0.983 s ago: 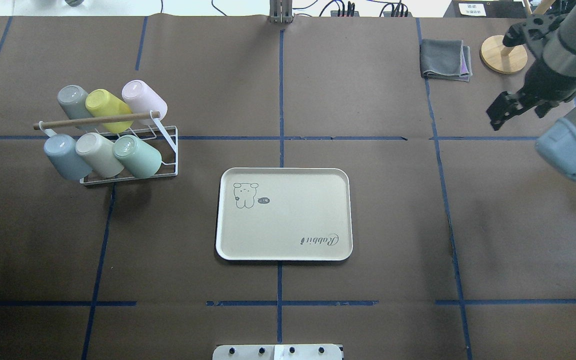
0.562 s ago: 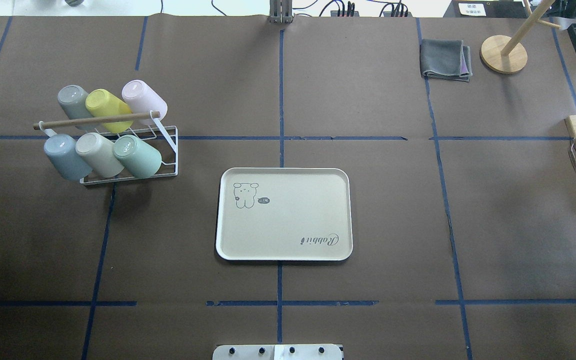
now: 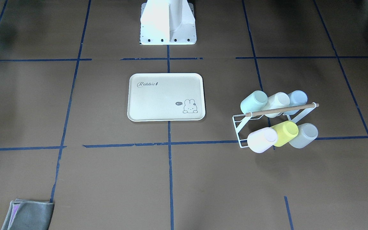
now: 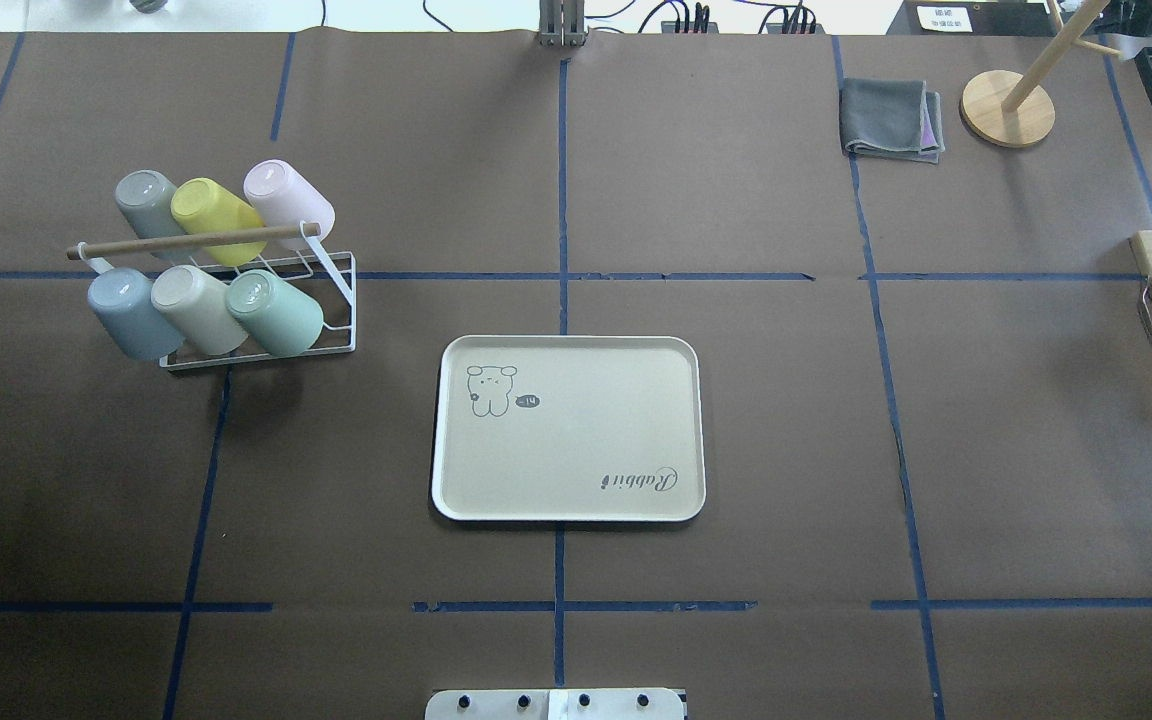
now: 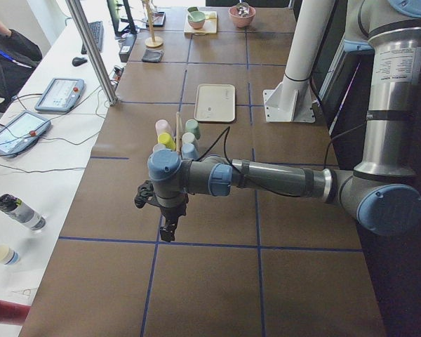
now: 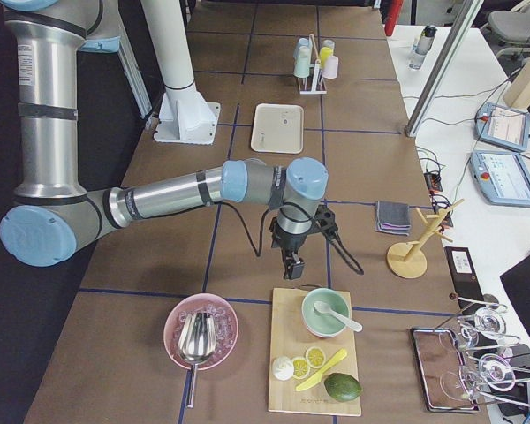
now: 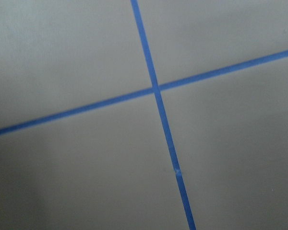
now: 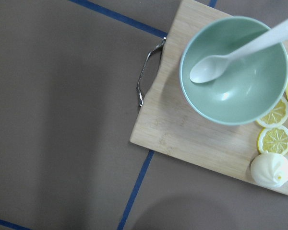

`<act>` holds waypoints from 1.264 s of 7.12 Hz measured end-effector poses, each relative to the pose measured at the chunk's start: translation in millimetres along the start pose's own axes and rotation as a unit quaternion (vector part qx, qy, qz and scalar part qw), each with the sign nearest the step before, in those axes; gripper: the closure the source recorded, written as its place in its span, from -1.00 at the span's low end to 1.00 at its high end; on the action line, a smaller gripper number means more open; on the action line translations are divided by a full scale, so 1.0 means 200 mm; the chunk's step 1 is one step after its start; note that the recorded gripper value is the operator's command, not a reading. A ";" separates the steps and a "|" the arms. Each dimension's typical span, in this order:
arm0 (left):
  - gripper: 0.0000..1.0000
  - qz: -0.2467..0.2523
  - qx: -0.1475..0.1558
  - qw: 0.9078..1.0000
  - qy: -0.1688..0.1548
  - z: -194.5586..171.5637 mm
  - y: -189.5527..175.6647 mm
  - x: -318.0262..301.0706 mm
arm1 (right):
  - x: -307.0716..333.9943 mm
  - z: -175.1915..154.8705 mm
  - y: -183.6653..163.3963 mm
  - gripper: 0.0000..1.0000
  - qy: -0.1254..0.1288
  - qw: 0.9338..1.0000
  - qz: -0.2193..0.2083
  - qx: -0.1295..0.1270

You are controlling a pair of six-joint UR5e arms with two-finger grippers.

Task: Pick up and place green cup on tray

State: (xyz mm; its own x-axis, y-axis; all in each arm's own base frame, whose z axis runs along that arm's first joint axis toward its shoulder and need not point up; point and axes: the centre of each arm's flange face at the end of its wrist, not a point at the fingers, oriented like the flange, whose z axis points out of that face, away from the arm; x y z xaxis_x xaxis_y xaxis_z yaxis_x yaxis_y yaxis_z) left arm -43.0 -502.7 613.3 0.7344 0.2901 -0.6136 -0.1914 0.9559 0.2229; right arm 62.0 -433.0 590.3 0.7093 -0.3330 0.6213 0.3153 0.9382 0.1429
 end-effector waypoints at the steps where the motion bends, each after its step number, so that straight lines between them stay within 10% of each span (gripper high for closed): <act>1: -1.00 0.014 0.015 1.000 -0.003 -0.02 -0.04 0.01 | 0.06 0.04 0.10 -0.99 -0.007 1.000 0.024 0.006; 6: -0.97 0.066 0.066 0.996 -0.008 -0.14 -0.18 0.13 | 0.07 0.03 0.13 -0.99 -0.007 0.995 0.092 0.022; 9: -1.00 0.199 0.169 0.965 -0.019 -0.33 -0.41 0.51 | 0.06 0.02 0.12 -0.99 -0.005 0.996 0.088 0.028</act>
State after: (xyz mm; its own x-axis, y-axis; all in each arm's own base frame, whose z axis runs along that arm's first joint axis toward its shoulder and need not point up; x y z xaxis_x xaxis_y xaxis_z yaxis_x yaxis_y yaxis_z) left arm 5.1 -547.7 482.4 0.6717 0.6227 -0.4013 -0.2439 0.6974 0.6739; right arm 76.7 -413.6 604.2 0.7442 -0.1622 0.6479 0.1511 0.9858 0.0732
